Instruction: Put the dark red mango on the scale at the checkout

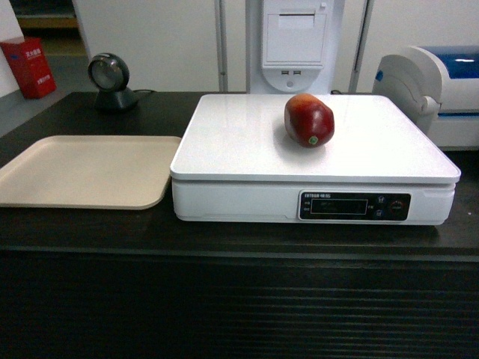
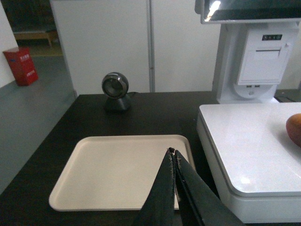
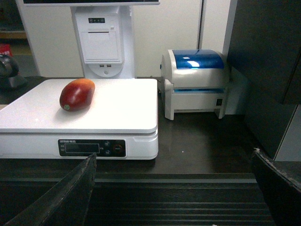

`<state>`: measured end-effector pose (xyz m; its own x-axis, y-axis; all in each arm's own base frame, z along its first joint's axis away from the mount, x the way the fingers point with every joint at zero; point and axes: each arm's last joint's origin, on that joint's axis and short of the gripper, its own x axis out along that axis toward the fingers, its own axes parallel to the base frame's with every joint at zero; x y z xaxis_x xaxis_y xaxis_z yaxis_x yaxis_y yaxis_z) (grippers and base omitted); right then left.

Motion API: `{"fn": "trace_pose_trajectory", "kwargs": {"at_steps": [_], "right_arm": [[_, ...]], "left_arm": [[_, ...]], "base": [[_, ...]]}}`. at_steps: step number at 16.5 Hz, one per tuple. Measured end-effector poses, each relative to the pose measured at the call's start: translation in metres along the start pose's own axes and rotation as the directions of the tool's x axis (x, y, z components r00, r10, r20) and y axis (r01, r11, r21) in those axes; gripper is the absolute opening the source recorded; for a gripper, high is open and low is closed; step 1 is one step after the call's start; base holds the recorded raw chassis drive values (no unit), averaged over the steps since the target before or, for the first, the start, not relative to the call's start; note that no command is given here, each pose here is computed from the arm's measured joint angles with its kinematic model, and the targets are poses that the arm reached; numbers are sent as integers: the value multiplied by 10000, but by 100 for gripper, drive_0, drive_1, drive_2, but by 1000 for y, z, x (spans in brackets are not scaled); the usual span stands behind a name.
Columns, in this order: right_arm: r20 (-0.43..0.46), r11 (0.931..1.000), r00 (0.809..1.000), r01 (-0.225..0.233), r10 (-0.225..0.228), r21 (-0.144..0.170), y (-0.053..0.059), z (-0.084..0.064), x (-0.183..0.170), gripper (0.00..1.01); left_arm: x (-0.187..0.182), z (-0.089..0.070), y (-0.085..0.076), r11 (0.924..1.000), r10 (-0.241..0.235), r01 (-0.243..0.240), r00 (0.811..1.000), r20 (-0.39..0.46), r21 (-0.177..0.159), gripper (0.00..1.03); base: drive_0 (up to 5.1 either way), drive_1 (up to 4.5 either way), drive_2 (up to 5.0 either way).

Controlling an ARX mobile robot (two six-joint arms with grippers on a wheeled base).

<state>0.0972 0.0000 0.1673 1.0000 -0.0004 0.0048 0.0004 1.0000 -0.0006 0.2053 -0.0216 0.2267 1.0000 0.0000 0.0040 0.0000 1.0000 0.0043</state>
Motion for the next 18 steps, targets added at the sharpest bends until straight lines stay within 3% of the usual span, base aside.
{"fn": "trace_pose_trajectory", "kwargs": {"at_steps": [1, 3, 4, 6, 15, 18], "right_arm": [[0, 10000, 10000, 0, 0, 0, 0, 0, 0, 98], [0, 10000, 10000, 0, 0, 0, 0, 0, 0, 98], [-4, 10000, 10000, 0, 0, 0, 0, 0, 0, 98], [-4, 10000, 10000, 0, 0, 0, 0, 0, 0, 98], [0, 10000, 10000, 0, 0, 0, 0, 0, 0, 98], [0, 10000, 10000, 0, 0, 0, 0, 0, 0, 98]], "left_arm": [[-7, -3, 3, 10000, 35, -35, 9999, 117, -36, 2], [-39, -30, 21, 10000, 38, -38, 10000, -27, -33, 2], [-45, -34, 23, 9997, 221, -221, 9998, -24, -40, 2], [-53, -41, 21, 10000, -35, 34, 9999, -160, -37, 2], [-79, -59, 21, 10000, -19, 19, 10000, -84, -37, 2], [-85, -57, 21, 10000, -23, 23, 10000, 77, -37, 2]], "base": [[0, 0, 0], [0, 0, 0], [0, 0, 0], [0, 0, 0], [0, 0, 0], [0, 0, 0]]}}
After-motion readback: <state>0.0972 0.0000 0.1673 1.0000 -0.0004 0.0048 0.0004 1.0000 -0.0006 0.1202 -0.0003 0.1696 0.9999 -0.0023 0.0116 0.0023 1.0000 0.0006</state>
